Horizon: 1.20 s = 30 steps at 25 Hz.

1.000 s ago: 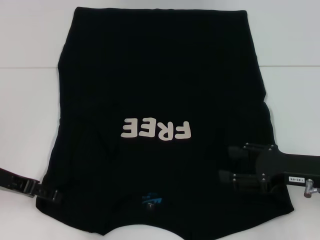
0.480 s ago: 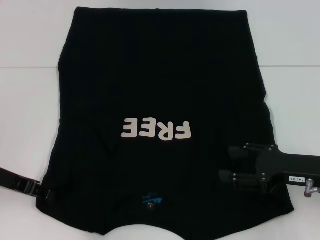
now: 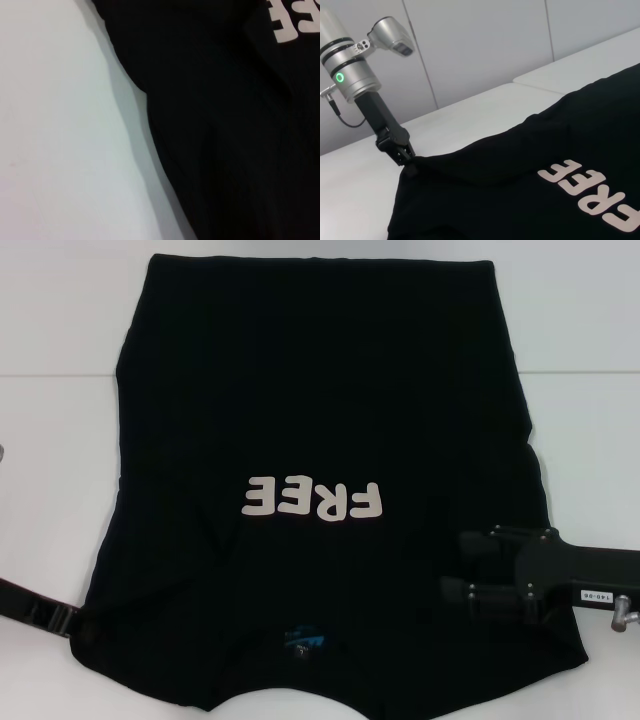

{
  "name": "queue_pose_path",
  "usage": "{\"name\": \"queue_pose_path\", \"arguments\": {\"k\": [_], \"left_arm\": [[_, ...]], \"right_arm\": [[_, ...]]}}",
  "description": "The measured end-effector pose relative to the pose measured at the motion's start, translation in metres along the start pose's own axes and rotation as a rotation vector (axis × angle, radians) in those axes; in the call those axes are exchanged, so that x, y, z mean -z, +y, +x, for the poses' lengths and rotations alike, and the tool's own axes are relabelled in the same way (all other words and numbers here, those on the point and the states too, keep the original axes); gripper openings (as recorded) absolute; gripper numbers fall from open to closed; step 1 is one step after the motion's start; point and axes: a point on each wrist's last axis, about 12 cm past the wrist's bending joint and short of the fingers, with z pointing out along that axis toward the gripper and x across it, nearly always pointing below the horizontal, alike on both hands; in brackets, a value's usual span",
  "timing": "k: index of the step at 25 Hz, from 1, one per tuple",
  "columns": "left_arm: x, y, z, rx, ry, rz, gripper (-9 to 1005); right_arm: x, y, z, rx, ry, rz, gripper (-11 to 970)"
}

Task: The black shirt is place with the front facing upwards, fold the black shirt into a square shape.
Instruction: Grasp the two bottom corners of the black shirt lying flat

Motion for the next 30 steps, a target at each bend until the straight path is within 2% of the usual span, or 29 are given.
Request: {"name": "queue_pose_path", "arguments": {"k": [1, 5, 9, 14, 18, 21, 24, 30], "left_arm": [[0.000, 0.000, 0.000, 0.000, 0.004, 0.004, 81], [0.001, -0.002, 0.002, 0.018, 0.005, 0.028, 81], [0.004, -0.003, 0.002, 0.008, 0.011, 0.032, 80], [0.005, -0.005, 0.001, -0.006, 0.022, 0.033, 80], [0.008, -0.002, 0.000, -0.006, 0.023, 0.029, 76], [0.009, -0.002, -0.001, -0.010, 0.031, 0.031, 66], [0.010, -0.001, -0.002, -0.007, 0.032, 0.039, 66], [0.008, 0.001, -0.001, 0.002, 0.034, 0.044, 66]], "right_arm": [[0.001, -0.001, -0.001, -0.005, -0.001, 0.002, 804], [0.011, -0.009, -0.010, -0.091, 0.013, 0.026, 804], [0.035, -0.027, -0.032, -0.263, 0.079, 0.083, 804], [0.066, -0.048, -0.066, -0.456, 0.282, 0.178, 804], [0.074, -0.057, -0.089, -0.547, 0.505, 0.285, 804], [0.065, -0.056, -0.101, -0.536, 0.650, 0.323, 804], [0.042, -0.049, -0.104, -0.487, 0.768, 0.302, 804], [0.007, -0.037, -0.101, -0.403, 0.891, 0.286, 804]]}}
